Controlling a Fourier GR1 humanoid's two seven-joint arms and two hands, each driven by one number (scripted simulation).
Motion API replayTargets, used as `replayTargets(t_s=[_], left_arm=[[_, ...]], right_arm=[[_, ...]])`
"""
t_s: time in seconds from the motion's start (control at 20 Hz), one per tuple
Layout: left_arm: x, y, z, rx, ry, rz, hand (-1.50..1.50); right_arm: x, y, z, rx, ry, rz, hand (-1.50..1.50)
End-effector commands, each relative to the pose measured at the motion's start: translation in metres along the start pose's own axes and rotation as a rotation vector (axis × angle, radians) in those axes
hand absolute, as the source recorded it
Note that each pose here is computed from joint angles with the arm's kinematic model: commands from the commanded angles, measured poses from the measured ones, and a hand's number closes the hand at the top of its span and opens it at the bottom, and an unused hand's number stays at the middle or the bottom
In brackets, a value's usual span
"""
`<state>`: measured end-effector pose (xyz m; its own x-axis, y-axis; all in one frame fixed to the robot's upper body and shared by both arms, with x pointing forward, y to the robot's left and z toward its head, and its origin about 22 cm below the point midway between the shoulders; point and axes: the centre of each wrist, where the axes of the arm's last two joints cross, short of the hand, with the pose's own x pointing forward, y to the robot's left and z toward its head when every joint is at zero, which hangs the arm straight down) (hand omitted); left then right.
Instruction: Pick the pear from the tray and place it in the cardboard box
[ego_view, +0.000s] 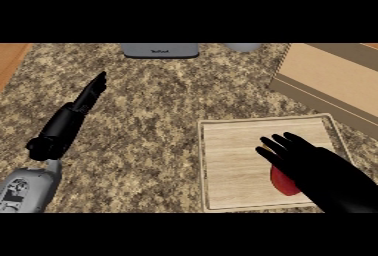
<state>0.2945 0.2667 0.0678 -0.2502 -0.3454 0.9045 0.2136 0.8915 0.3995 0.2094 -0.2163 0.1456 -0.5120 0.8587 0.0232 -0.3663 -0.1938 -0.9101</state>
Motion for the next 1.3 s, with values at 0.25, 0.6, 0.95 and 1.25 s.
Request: replayTargets(t_s=[0.25, 0.6, 0.95, 1.25], left_arm=[[-0.008, 0.024, 0.0, -0.005, -0.01, 0.018, 0.0], [0.005, -0.001, 0.005, 0.001, -0.003, -0.001, 0.0], [-0.012, 0.001, 0.011, 0.0, 0.004, 0.009, 0.0], [-0.008, 0.0, 0.0, 0.003, 0.009, 0.012, 0.0]], right_arm=[[0.005, 0.033, -0.015, 0.025, 0.065, 0.051, -1.5], [-0.022, 0.025, -0.035, 0.034, 0.038, 0.011, -1.5], [-0.009, 0.05, -0.051, 0.054, 0.044, 0.036, -1.5], [-0.041, 0.046, -0.056, 0.046, 0.098, 0.057, -1.5]])
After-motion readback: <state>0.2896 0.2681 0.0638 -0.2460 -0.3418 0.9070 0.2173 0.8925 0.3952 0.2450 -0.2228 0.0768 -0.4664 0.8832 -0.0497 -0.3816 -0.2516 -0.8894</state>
